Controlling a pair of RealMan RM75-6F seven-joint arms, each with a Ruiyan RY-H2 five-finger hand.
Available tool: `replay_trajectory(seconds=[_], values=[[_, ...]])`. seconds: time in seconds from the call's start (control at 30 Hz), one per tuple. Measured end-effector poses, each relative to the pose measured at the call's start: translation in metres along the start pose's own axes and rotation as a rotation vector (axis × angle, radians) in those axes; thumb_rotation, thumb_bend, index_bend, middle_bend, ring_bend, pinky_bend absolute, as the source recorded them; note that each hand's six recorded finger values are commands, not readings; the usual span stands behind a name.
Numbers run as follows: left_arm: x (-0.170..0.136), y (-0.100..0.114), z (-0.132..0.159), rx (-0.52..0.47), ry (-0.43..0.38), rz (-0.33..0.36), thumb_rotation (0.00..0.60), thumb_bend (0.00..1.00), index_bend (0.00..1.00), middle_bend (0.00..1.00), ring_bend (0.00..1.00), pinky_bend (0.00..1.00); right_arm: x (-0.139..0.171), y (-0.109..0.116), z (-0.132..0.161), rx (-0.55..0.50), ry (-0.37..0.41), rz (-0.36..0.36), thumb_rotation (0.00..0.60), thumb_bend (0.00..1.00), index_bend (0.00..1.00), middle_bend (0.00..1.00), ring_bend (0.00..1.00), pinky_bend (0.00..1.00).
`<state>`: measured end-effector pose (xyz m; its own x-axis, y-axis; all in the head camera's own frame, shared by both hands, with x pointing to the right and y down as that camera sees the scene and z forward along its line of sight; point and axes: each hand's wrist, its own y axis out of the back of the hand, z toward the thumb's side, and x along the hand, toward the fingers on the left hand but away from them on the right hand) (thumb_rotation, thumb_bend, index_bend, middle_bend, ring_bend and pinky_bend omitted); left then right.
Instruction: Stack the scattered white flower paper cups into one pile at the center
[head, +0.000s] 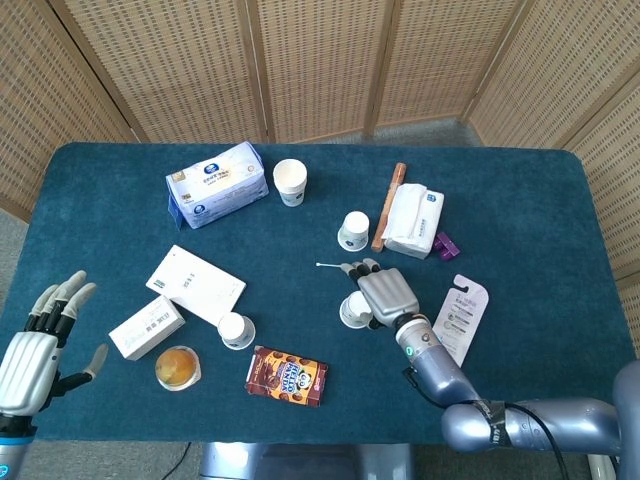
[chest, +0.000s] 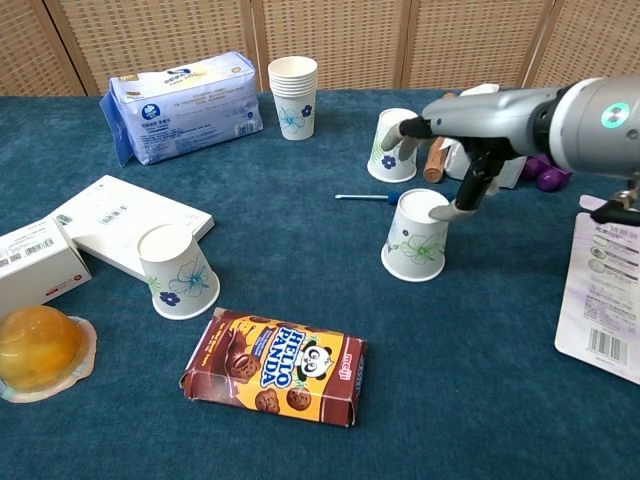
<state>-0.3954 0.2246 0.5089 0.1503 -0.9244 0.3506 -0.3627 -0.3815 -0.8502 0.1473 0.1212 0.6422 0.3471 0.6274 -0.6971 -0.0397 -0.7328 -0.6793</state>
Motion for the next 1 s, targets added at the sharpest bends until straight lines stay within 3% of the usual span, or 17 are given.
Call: replay_trajectory(seconds=[0.13,0.53,0.87,1.0], values=[[0.003,-0.001,0.002,0.015,-0.003,-0.025,0.600,0.45,0.00,0.00,0.00,0.05,0.008,0.008,-0.009,-0.002,-0.016,-0.032,0.600,0.36,0.00,0.11,0.02,0.52],[0.014,-0.017,0.012,0.087,-0.026,-0.177,0.600,0.45,0.00,0.00,0.00,0.04,0.038,0.028,-0.038,-0.016,-0.051,-0.129,0.600,0.36,0.01,0.11,0.01,0.46],[0.029,-0.033,0.024,0.166,-0.047,-0.258,0.600,0.45,0.00,0.00,0.00,0.08,0.071,0.043,-0.076,-0.046,-0.077,-0.313,0.600,0.36,0.01,0.12,0.01,0.43],[0.038,-0.045,0.031,0.197,-0.043,-0.299,0.600,0.45,0.00,0.00,0.00,0.10,0.085,0.041,-0.098,-0.060,-0.106,-0.352,0.600,0.36,0.02,0.12,0.02,0.43]])
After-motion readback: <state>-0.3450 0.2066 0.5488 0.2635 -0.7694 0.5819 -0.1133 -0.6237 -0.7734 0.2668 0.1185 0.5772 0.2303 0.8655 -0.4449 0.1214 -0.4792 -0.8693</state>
